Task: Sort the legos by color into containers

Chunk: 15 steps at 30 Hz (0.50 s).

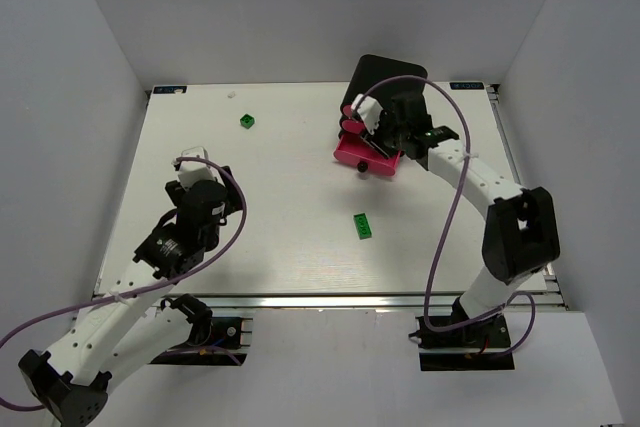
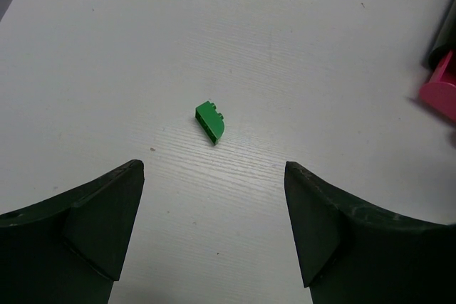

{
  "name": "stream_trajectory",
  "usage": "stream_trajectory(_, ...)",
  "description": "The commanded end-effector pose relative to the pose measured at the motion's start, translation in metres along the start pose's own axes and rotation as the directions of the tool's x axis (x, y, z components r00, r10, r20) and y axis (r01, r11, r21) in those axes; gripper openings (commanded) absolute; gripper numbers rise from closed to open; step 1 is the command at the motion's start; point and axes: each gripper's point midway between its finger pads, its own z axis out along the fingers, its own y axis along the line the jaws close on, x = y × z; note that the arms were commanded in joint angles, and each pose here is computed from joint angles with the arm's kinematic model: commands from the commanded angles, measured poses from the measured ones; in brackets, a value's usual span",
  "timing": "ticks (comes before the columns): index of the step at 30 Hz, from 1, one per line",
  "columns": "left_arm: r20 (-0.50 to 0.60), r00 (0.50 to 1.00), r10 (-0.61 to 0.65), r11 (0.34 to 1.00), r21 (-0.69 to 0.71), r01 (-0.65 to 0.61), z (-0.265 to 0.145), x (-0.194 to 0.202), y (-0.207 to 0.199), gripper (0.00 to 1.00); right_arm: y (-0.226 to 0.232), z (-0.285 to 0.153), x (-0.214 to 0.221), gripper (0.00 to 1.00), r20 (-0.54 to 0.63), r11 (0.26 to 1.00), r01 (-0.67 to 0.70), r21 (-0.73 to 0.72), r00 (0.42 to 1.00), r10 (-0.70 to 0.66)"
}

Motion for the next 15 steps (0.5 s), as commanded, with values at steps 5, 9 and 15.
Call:
stream_trajectory(5,-0.006,1.0,-0.002,1.0,-0.016,0.002,0.002,0.002,0.002,0.89,-0.007,0.037,0.01,0.12,-0.046,0.986,0.158,-0.057,0.986,-0.161)
stream_trajectory(9,-0.019,1.0,0.005,1.0,-0.009,-0.005,0.003,0.005,0.0,0.89,-0.011,0.044,0.017,0.36,-0.072,0.987,0.155,-0.043,0.985,-0.157)
stream_trajectory(15,-0.042,0.999,0.021,1.0,-0.004,-0.021,0.007,0.011,-0.004,0.89,-0.018,0.047,0.021,0.6,-0.08,0.99,0.143,0.004,0.987,-0.142)
